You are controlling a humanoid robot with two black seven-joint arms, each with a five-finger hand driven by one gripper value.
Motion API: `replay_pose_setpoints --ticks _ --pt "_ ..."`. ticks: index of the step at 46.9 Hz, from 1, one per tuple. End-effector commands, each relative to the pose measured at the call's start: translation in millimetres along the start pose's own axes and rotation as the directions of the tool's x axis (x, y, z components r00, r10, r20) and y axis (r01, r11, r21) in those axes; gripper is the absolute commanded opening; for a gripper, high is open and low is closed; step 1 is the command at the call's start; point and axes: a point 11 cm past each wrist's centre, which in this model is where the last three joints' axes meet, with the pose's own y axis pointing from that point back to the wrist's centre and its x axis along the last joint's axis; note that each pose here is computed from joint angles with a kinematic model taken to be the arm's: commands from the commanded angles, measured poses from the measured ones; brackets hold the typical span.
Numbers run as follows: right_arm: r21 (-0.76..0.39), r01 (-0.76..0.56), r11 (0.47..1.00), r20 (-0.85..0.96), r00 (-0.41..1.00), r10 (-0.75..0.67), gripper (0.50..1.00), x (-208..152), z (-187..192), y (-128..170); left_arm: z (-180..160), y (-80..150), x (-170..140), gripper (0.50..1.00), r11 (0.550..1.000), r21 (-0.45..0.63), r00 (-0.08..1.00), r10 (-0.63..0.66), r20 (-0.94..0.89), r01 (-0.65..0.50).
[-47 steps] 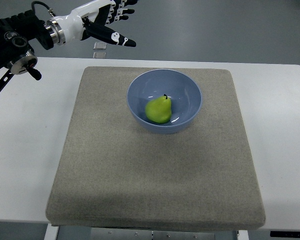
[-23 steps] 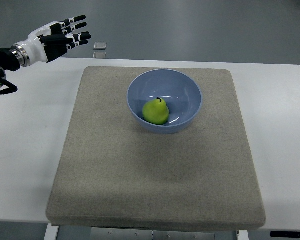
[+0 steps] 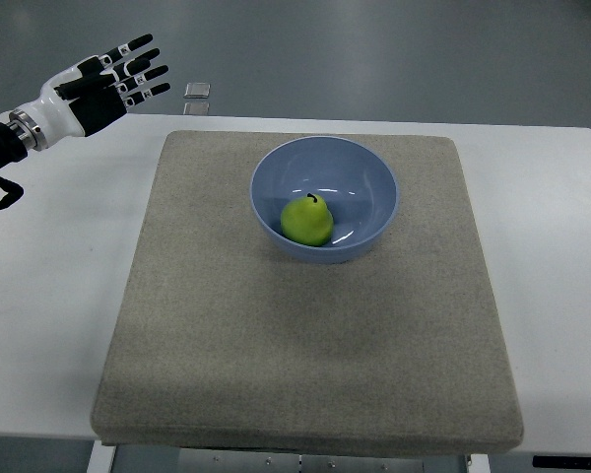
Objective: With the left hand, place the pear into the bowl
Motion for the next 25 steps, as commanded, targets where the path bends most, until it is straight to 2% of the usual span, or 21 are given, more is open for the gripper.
replay_pose_setpoints --ticks 1,25 --pt "-0.002 0.003 1.0 -0.012 1.0 -0.003 0.926 -0.3 0.4 0.1 1.8 0.1 -0.2 0.996 1.0 -0.016 1.0 -0.002 -0.024 0.001" --pt "0.006 0.001 1.0 0.006 1.0 -0.001 0.926 -0.4 -0.6 0.0 -7.6 4.0 4.8 0.996 1.0 -0.001 0.999 0.011 -0.034 -0.011"
